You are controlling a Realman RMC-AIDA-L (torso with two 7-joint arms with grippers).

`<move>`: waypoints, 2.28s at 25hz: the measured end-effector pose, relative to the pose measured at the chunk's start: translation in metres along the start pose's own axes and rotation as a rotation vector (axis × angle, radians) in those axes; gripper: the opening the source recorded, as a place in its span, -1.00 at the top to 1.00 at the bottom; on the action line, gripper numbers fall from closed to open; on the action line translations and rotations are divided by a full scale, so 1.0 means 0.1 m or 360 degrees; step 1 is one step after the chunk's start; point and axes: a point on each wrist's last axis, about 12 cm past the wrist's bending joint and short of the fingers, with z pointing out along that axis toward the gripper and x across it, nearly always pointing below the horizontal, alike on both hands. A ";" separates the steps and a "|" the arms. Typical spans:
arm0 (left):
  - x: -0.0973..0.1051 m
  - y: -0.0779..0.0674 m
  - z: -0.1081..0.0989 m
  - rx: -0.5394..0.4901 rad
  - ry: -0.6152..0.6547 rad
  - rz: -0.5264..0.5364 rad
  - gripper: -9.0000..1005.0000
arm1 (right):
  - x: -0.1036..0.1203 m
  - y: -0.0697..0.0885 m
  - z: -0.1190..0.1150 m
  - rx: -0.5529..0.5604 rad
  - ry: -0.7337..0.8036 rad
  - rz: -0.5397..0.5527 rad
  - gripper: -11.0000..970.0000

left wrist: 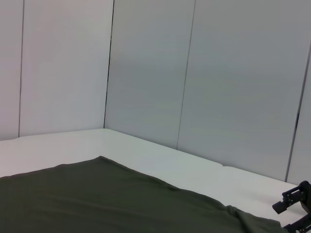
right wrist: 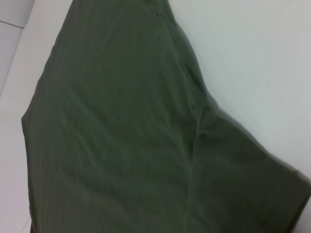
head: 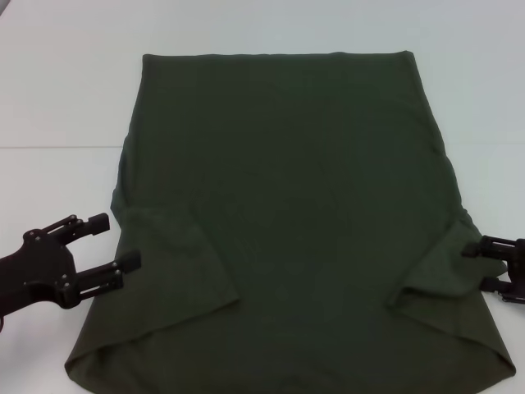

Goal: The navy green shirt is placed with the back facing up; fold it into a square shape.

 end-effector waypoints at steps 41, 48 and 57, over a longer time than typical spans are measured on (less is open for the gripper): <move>0.01 -0.01 -0.02 -0.0001 -0.0006 -0.0010 -0.64 | -0.01 0.45 0.36 -0.0070 0.0028 -0.0138 -0.62; 0.01 0.00 -0.04 -0.0016 -0.0015 -0.0014 -0.64 | 0.05 0.31 0.31 -0.0068 0.0037 -0.0062 -0.62; 0.01 0.00 -0.04 -0.0013 -0.0015 -0.0014 -0.64 | 0.06 0.40 0.42 -0.0063 0.0026 -0.0092 -0.61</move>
